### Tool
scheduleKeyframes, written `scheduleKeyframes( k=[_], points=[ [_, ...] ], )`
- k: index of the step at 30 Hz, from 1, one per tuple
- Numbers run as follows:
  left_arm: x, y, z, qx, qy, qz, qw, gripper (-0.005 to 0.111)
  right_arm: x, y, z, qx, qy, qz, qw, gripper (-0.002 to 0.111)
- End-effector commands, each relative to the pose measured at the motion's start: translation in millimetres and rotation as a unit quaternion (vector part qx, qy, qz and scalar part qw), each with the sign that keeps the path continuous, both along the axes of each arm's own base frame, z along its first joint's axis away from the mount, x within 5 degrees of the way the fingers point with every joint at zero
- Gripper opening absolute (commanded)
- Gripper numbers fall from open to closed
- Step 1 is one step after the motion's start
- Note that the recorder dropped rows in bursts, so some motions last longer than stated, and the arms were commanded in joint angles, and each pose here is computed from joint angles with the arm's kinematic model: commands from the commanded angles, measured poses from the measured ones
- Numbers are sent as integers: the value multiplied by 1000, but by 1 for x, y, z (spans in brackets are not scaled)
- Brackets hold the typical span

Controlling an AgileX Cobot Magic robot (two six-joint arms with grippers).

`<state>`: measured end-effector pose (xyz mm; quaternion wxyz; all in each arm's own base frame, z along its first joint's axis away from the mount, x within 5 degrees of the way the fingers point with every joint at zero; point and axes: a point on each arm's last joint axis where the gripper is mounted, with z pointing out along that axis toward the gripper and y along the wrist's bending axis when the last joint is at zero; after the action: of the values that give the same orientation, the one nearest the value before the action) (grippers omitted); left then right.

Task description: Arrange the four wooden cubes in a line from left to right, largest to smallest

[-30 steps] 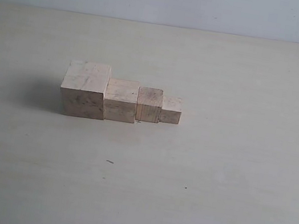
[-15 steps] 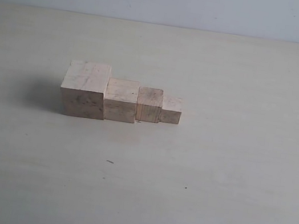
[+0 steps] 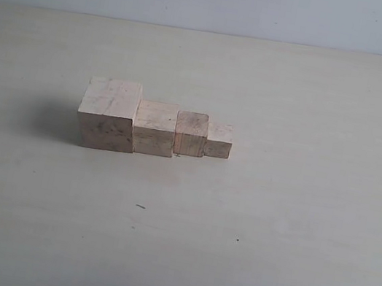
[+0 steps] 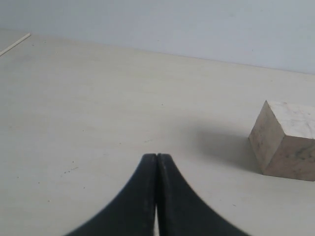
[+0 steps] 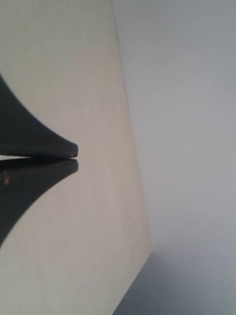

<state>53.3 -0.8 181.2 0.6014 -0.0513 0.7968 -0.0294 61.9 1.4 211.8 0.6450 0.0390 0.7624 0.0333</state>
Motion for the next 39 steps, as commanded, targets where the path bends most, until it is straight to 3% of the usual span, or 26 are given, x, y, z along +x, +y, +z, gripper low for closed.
scheduleKeyframes(
  k=[1,13,39],
  points=[
    [0,0,0,1,-4,-3,1000,0,-4,0,-19,-3,-11,-2,1000,0],
    [0,0,0,1,-4,-3,1000,0,-8,-1,-29,-24,43,1,999,0],
    [0,0,0,1,-4,-3,1000,0,-8,0,-29,-17,43,1,999,0]
  ],
)
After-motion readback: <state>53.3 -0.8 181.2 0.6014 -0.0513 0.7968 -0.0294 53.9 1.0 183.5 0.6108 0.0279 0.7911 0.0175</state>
